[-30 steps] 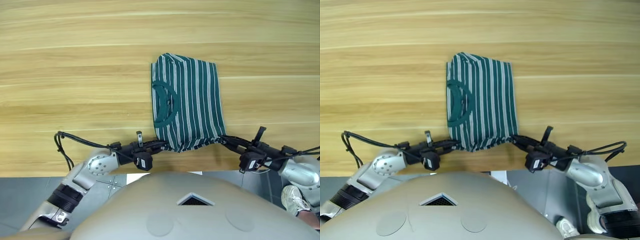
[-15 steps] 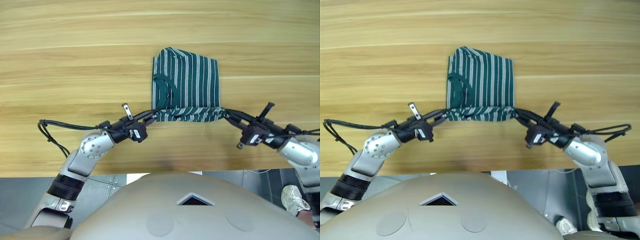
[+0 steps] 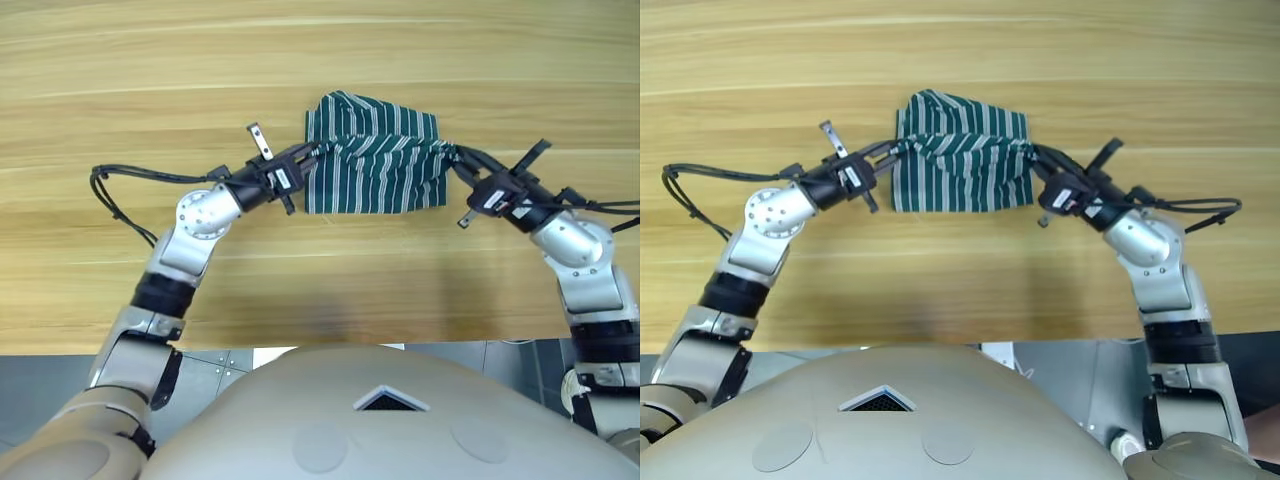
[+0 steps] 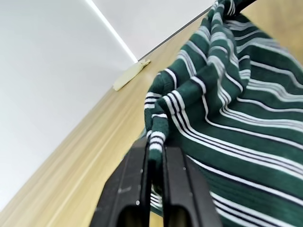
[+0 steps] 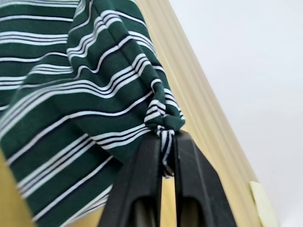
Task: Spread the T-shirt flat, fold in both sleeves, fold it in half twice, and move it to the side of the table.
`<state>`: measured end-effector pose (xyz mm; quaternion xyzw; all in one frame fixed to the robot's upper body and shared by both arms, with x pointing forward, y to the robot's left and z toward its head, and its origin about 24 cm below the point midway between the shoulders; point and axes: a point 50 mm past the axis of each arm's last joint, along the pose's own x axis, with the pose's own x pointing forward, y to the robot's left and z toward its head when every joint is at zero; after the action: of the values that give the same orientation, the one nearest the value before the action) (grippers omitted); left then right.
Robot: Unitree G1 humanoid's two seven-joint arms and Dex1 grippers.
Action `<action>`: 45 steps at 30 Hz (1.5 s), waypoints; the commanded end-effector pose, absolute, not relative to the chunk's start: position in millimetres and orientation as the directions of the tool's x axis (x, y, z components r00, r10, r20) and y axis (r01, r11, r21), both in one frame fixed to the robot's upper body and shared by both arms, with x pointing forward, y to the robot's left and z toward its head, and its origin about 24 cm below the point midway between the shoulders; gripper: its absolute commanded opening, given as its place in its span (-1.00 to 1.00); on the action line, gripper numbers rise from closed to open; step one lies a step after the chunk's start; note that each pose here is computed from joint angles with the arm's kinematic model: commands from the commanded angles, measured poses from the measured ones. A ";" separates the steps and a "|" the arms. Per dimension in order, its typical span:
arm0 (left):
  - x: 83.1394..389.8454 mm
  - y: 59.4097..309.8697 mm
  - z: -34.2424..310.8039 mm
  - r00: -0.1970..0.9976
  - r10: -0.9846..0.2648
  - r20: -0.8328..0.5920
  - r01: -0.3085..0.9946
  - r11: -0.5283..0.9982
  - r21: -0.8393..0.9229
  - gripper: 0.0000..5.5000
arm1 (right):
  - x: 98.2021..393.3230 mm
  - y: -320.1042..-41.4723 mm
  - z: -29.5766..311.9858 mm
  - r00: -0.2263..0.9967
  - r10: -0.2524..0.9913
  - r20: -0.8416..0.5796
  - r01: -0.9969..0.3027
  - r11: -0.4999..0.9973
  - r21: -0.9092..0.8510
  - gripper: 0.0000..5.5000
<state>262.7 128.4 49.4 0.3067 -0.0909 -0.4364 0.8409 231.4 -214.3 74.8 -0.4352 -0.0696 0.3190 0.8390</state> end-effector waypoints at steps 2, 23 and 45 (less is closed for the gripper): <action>292.2 122.7 52.0 0.614 -0.780 -0.123 0.674 0.438 0.595 -0.95 | 250.5 -214.8 79.7 0.816 0.560 -0.143 -0.437 0.435 -0.787 -0.95; 323.5 126.7 20.8 0.716 -0.668 -0.202 0.660 0.553 0.509 -0.64 | 323.9 -194.2 51.8 0.878 0.451 -0.162 -0.402 0.510 -0.761 -0.56; 355.9 179.2 29.1 0.965 -0.211 -0.156 0.262 0.798 0.542 0.05 | 374.0 -182.9 53.5 0.980 0.148 -0.131 -0.183 0.932 -0.312 0.73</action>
<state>361.0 171.7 33.2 0.3054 0.0475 -0.1383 0.9409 368.6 -186.3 44.4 -0.2216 0.0653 0.0908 0.9687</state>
